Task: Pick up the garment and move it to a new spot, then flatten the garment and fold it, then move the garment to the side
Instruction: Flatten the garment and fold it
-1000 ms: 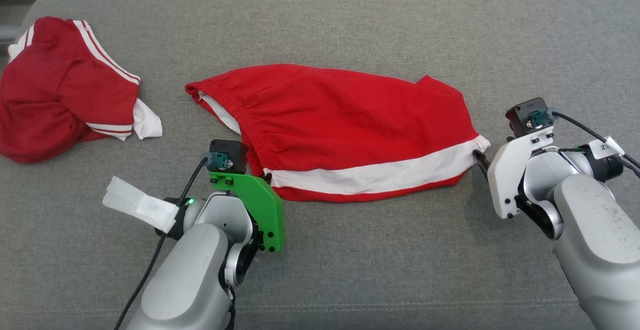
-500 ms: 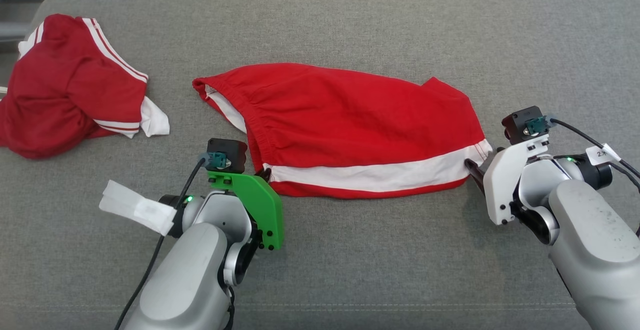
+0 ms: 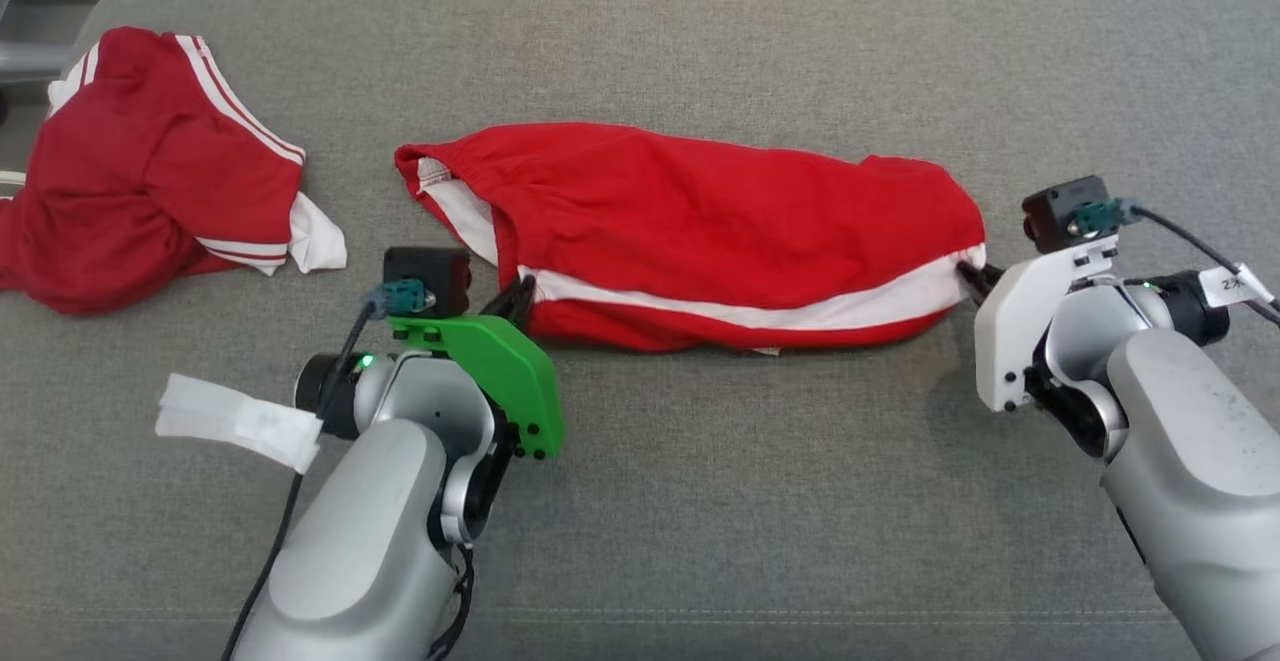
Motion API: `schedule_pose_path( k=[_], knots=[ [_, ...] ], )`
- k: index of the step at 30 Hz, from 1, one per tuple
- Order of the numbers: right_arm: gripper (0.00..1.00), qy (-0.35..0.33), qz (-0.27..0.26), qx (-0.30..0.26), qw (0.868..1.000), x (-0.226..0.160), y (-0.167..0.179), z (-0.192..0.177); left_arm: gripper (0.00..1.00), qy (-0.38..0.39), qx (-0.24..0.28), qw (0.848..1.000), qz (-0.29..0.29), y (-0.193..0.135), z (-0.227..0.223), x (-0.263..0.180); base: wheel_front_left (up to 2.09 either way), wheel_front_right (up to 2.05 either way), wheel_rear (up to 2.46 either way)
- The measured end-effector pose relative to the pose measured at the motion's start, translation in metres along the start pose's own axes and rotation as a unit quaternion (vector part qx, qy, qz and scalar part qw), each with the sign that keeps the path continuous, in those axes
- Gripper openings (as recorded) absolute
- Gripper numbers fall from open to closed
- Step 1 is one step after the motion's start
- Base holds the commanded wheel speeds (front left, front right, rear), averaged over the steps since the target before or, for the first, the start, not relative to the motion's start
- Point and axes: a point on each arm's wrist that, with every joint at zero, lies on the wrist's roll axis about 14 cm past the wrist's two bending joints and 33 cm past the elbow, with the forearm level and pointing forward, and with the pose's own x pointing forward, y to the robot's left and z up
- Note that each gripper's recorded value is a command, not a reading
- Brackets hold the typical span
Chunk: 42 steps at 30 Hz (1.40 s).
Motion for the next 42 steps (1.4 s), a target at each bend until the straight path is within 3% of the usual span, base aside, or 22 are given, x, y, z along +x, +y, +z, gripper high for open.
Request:
schedule_pose_path(
  k=[6,11,16,25,26,33,38,42],
  knots=[
    [0.0,-0.087,0.008,0.085,0.993,-0.015,-0.003,0.048,0.0,-0.095,-0.028,0.995,-0.018,-0.01,0.056,-0.004,0.0,0.0,0.0],
    [0.0,-0.157,0.035,0.182,0.97,-0.033,0.001,0.092,0.0,-0.167,-0.052,0.984,-0.04,-0.021,0.107,-0.011,0.0,0.0,0.0],
    [0.0,-0.216,0.055,0.221,0.949,-0.051,-0.001,0.14,0.0,-0.229,-0.078,0.968,-0.073,-0.03,0.161,-0.013,0.0,0.0,0.0],
    [0.0,-0.282,0.063,0.208,0.934,-0.048,-0.01,0.218,0.0,-0.289,-0.089,0.948,-0.099,-0.019,0.235,0.012,0.0,0.0,0.0],
    [0.0,-0.306,0.049,0.197,0.93,-0.046,-0.02,0.24,0.0,-0.305,-0.092,0.941,-0.117,-0.022,0.257,0.018,0.0,0.0,0.0],
    [0.0,-0.369,0.021,0.149,0.917,-0.032,-0.035,0.294,0.0,-0.327,-0.081,0.932,-0.131,-0.012,0.298,0.047,0.0,0.0,0.0],
    [0.0,-0.438,-0.023,0.104,0.893,-0.029,-0.059,0.334,0.0,-0.351,-0.121,0.916,-0.154,-0.013,0.319,0.07,0.0,0.0,0.0],
    [0.0,-0.491,-0.049,0.083,0.866,-0.032,-0.073,0.359,0.0,-0.35,-0.133,0.912,-0.166,-0.013,0.316,0.091,0.0,0.0,0.0]
  ],
)
